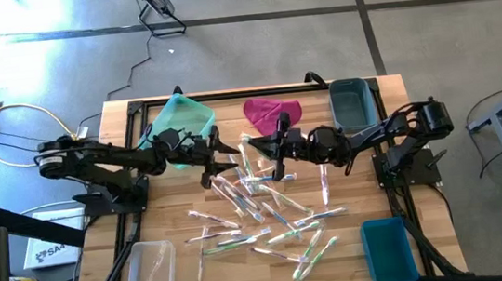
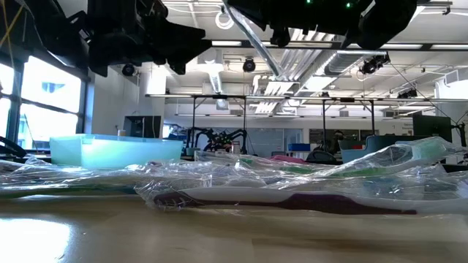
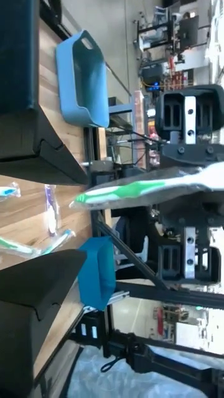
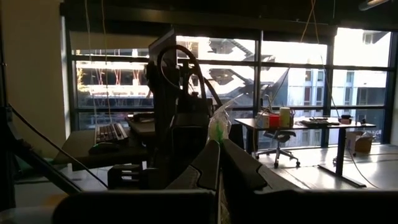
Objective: Pick & Place Toothbrushes
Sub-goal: Put the green toothbrush to the green bin
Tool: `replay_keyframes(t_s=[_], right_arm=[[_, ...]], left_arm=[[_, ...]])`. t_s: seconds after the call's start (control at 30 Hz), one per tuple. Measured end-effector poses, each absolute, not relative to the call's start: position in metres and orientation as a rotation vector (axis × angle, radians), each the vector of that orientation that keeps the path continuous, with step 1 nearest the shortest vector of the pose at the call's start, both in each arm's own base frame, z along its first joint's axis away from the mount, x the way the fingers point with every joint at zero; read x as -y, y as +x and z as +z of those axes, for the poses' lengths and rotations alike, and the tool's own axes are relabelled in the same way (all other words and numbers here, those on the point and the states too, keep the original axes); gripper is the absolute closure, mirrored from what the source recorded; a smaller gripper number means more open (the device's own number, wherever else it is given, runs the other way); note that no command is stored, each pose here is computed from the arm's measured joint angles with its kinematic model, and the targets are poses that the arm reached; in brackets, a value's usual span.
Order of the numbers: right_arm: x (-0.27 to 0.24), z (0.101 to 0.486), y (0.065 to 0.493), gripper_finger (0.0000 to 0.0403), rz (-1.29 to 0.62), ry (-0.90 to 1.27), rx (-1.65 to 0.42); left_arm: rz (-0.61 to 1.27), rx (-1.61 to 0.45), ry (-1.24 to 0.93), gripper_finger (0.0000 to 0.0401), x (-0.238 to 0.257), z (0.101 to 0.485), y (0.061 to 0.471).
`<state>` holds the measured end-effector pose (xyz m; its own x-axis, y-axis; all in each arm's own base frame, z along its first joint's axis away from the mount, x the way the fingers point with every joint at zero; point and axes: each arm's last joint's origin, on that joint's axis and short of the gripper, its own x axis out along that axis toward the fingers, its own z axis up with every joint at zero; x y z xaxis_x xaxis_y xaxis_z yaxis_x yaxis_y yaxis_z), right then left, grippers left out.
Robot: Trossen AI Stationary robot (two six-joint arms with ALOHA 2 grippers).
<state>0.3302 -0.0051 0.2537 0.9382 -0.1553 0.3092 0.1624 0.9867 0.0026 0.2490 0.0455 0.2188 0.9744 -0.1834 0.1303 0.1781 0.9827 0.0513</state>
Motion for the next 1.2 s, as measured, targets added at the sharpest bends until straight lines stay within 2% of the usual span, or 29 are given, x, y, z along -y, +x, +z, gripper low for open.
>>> replay_keyframes(t_s=[0.53,1.2], right_arm=[[0.005,0.253,0.330,0.0399,-0.156,-0.028,0.308],[0.004,0.253,0.331,0.0399,-0.130,-0.034,0.306]], left_arm=[[-0.236,0.172,0.004,0.0226,-0.048,0.232,0.297],[-0.170,0.145,-0.008,0.0226,-0.048,0.239,0.306]])
